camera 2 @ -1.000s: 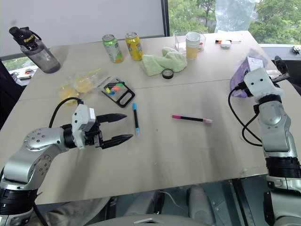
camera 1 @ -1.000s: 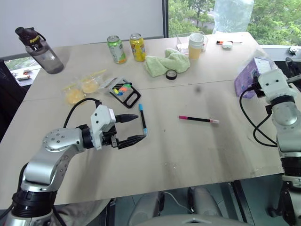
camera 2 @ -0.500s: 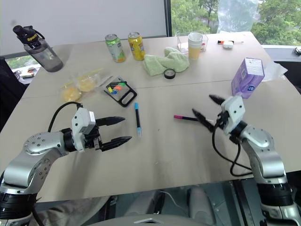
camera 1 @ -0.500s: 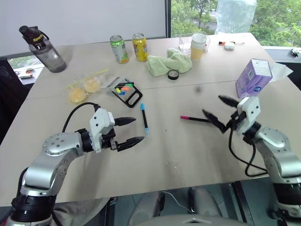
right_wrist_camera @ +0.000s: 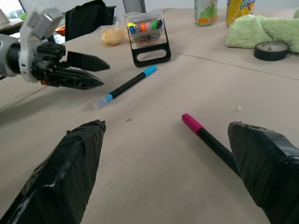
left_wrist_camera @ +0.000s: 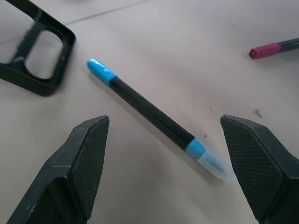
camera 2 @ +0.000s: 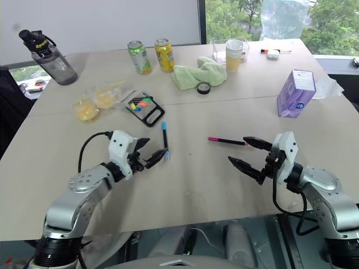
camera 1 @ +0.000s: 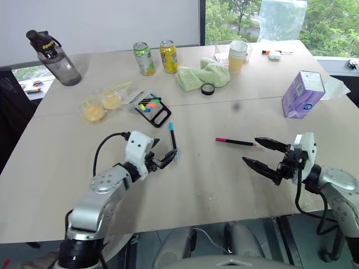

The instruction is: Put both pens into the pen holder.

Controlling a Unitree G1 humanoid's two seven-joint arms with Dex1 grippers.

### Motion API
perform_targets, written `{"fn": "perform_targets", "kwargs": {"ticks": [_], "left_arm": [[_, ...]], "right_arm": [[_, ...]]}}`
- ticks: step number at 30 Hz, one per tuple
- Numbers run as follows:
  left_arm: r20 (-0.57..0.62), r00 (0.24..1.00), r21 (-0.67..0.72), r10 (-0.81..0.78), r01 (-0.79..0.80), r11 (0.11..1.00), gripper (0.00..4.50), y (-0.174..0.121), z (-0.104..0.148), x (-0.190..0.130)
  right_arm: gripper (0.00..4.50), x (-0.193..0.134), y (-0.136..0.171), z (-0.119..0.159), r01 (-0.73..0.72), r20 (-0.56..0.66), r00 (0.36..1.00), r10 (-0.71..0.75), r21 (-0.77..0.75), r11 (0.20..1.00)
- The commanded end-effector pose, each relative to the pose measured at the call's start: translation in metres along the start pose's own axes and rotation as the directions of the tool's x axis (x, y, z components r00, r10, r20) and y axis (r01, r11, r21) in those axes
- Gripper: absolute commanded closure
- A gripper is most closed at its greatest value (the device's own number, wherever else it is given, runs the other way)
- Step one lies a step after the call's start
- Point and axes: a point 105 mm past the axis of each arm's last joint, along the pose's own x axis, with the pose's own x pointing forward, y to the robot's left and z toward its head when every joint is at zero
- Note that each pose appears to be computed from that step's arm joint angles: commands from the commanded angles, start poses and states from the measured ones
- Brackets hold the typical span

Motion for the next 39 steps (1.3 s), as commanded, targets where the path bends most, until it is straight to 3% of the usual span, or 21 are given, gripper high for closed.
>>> {"fn": "perform_targets", "kwargs": {"ticks": [1, 7, 15, 21, 24, 31, 32, 39], "left_arm": [[0.061, 0.996, 0.036, -0.070, 0.067, 0.997, 0.58, -0.014, 0.017, -0.003], [0.128, 0.961, 0.090, -0.246, 0.236, 0.968, 0.58, -0.023, 0.033, -0.015], [-0.032, 0.859, 0.217, -0.512, 0.506, 0.835, 0.58, -0.033, 0.044, -0.057], [-0.091, 0.822, 0.228, -0.563, 0.567, 0.791, 0.58, -0.035, 0.049, -0.075], [-0.095, 0.826, 0.231, -0.556, 0.562, 0.794, 0.58, -0.035, 0.049, -0.076], [-0.097, 0.831, 0.223, -0.548, 0.555, 0.801, 0.58, -0.037, 0.047, -0.073], [-0.100, 0.834, 0.224, -0.542, 0.550, 0.805, 0.58, -0.035, 0.046, -0.073], [-0.044, 0.872, 0.186, -0.488, 0.487, 0.853, 0.58, -0.019, 0.054, -0.058]], "right_arm": [[0.03, -0.003, 0.002, 0.007, 0.000, 0.010, 1.000, 0.001, -0.080, 0.997], [0.03, -0.006, -0.025, -0.005, 0.151, -0.092, 0.981, -0.170, -0.185, 0.971], [0.03, 0.011, -0.046, -0.018, 0.085, -0.251, 0.958, -0.136, -0.205, 0.975], [0.03, 0.019, -0.061, -0.035, 0.091, -0.356, 0.924, -0.140, -0.149, 0.985], [0.95, 0.016, -0.062, -0.043, 0.085, -0.405, 0.906, -0.125, -0.115, 0.990], [4.18, 0.015, -0.065, -0.039, 0.098, -0.378, 0.914, -0.149, -0.150, 0.984], [4.47, 0.015, -0.064, -0.038, 0.097, -0.371, 0.917, -0.148, -0.152, 0.984], [4.48, 0.015, -0.049, -0.024, 0.101, -0.302, 0.944, -0.135, -0.127, 0.987]]}}
